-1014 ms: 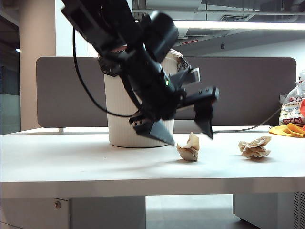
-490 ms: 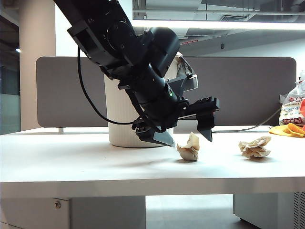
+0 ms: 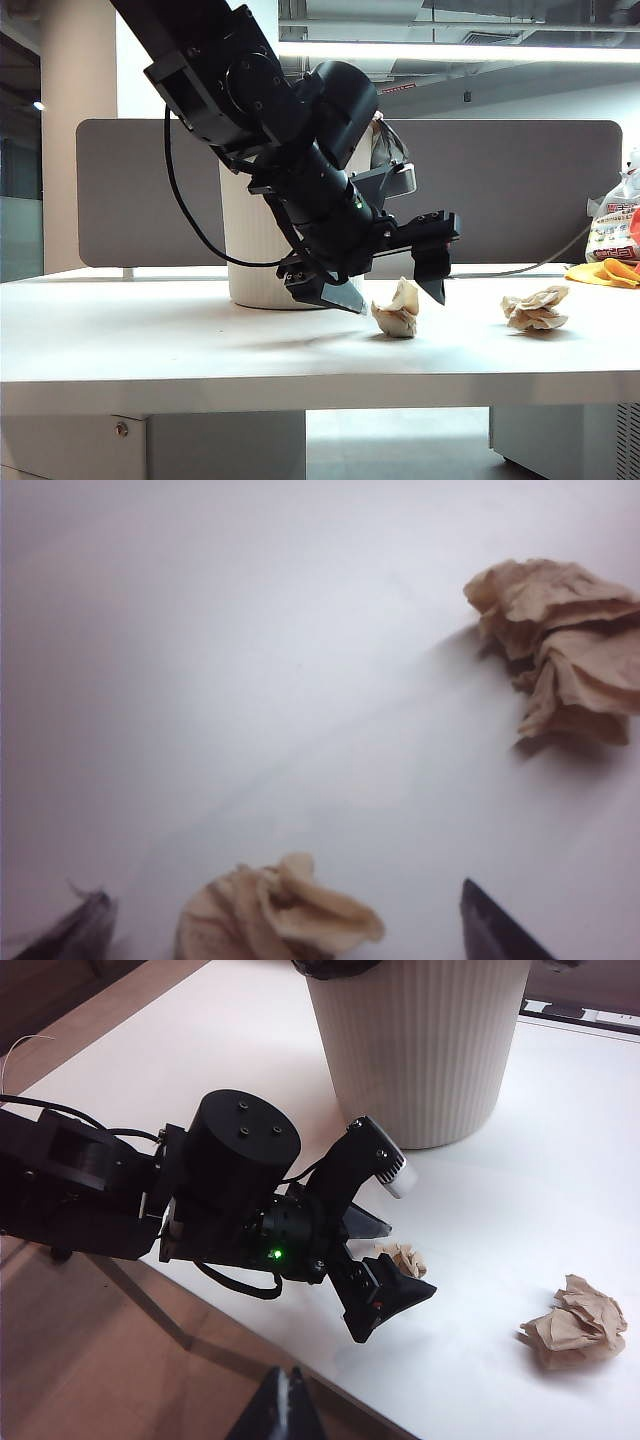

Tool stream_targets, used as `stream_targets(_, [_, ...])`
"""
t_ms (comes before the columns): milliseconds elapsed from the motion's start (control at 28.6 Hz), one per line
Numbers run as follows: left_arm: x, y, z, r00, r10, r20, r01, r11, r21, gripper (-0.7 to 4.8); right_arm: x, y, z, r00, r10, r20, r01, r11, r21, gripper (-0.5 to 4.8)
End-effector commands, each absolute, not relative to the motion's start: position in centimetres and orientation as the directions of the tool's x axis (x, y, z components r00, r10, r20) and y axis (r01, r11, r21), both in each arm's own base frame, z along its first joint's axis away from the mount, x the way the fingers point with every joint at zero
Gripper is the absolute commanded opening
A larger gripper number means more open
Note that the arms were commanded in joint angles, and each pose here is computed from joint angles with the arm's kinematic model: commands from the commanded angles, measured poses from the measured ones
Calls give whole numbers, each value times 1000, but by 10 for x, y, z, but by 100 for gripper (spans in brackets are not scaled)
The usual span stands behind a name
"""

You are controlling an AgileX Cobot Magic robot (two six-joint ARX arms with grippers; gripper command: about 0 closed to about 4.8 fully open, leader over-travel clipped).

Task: Pick up all the trash on the table and put it in the trash can.

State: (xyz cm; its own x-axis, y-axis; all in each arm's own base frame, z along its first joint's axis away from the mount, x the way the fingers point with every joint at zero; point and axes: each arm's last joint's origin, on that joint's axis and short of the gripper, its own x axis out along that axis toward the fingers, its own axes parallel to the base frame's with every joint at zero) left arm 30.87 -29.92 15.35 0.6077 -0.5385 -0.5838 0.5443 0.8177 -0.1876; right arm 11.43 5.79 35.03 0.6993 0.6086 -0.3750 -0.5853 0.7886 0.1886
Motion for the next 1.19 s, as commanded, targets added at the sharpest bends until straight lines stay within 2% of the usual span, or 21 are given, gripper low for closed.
stream_targets(35, [309,-300,157,612,-545,-574,547,815,-191,371,114,58,353,705,616,-352,-593,784,185,-5])
stream_targets(245, [308,-300,156,590,-561,-581,561,802,-205,96,114,58,354,706,616,-348,-593,784,184,-5])
stream_targets(315, [308,-301,156,574,-578,-580,574,789,-218,45,114,58,354,708,617,-345,-594,783,183,-5])
stream_targets(385, [307,-301,157,562,-592,-577,585,778,-229,17,113,58,355,709,617,-340,-595,783,182,-5])
stream_targets(559, [308,-299,179,575,-641,-509,611,750,-254,16,114,58,358,720,622,-306,-601,780,172,-5])
stream_targets(804, [295,-282,274,665,-719,-202,670,694,-266,-6,110,56,388,754,631,-182,-617,776,130,-5])
stream_targets(1014, [298,-251,370,724,-689,-32,676,718,-167,-6,116,58,448,793,609,-16,-607,793,50,-5])
stream_targets(1189, [317,-216,433,789,-614,37,615,784,-83,-6,137,67,485,793,609,35,-609,793,5,-5])
